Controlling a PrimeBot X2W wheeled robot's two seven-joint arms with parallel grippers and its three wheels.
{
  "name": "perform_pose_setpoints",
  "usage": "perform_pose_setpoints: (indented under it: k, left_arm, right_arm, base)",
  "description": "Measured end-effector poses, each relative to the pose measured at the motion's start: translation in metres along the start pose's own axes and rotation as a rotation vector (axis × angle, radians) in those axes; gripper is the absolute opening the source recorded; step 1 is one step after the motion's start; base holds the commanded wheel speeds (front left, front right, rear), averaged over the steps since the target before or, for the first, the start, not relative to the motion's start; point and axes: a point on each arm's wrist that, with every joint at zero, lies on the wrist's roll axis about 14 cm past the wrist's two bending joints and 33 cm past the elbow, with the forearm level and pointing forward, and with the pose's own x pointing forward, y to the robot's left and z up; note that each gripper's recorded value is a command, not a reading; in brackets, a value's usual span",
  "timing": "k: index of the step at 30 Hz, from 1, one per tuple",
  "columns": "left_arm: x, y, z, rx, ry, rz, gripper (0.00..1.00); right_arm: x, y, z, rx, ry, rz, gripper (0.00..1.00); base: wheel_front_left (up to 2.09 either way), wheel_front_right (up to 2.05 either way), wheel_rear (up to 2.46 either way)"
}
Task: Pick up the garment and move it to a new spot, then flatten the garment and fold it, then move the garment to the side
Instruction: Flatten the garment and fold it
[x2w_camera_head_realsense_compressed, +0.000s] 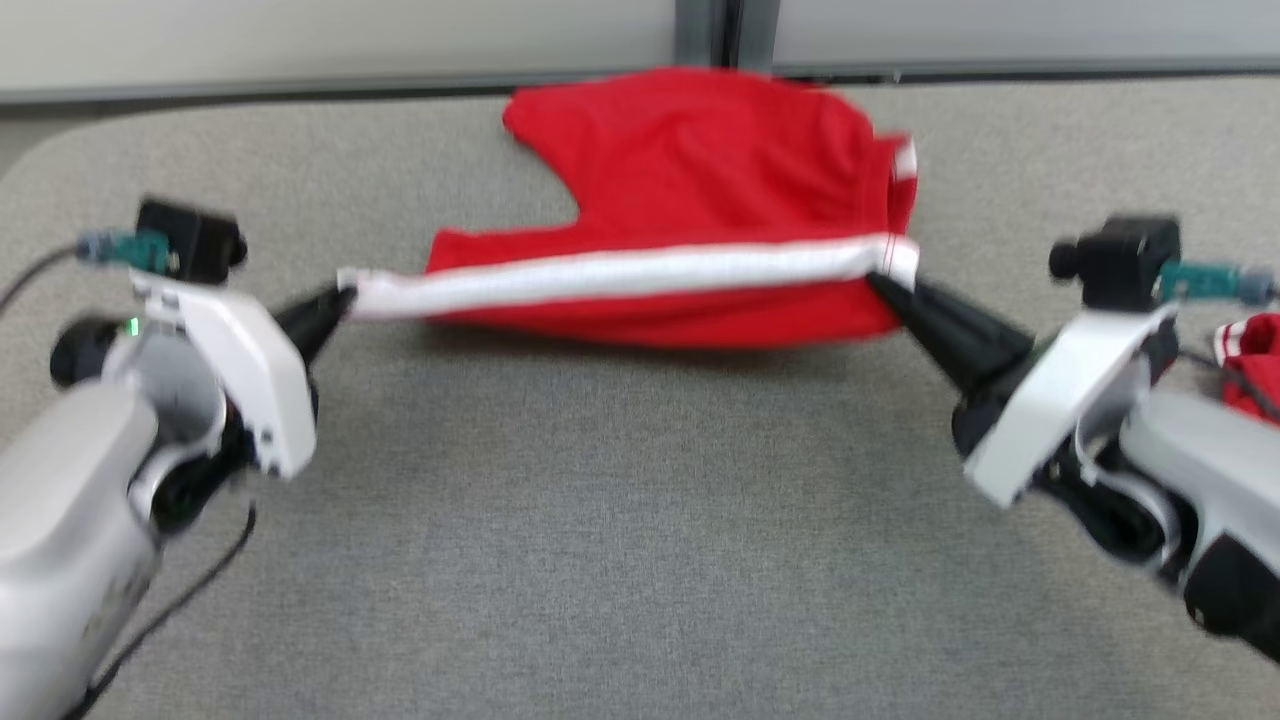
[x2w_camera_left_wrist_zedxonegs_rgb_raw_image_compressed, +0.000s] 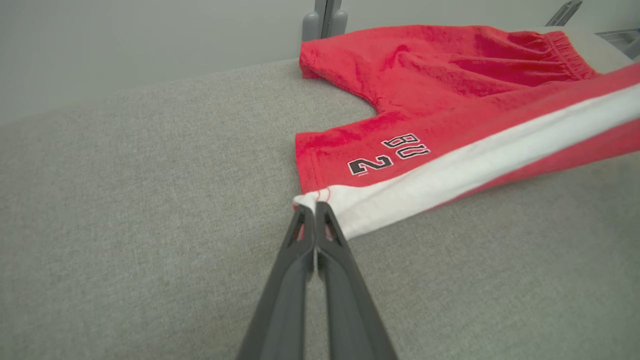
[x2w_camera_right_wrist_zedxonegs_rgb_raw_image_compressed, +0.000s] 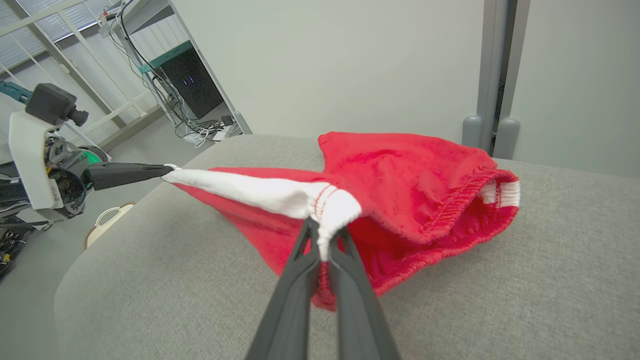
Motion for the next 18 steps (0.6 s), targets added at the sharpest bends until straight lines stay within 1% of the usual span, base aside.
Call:
perform_pose_setpoints:
  k: [3, 5, 10, 14, 18]
  left_arm:
    - [-0.03, -0.009, -0.031, -0.043, 0.084, -0.023, 0.0]
    - [-0.05, -0.016, -0.043, -0.061, 0.121, -0.039, 0.0]
    - [-0.096, -0.044, -0.056, -0.094, 0.178, -0.093, 0.0]
    - [-0.127, -0.059, -0.065, -0.11, 0.225, -0.109, 0.0]
    - [-0.148, -0.082, -0.077, -0.134, 0.278, -0.152, 0.0]
  right_arm:
    - [-0.023, 0.021, -0.014, 0.016, 0.022, 0.015, 0.0]
    - [-0.039, 0.031, -0.021, 0.019, 0.03, 0.018, 0.0]
    - [-0.084, 0.052, -0.054, 0.055, 0.13, 0.015, 0.0]
    - [-0.113, 0.061, -0.064, 0.072, 0.163, 0.008, 0.0]
    - [-0.14, 0.069, -0.078, 0.112, 0.199, -0.001, 0.0]
  base:
    - [0.0, 0.0, 0.0]
    - [0.0, 0.0, 0.0]
    - [0.0, 0.0, 0.0]
    - [0.0, 0.0, 0.0]
    - [0.0, 0.0, 0.0]
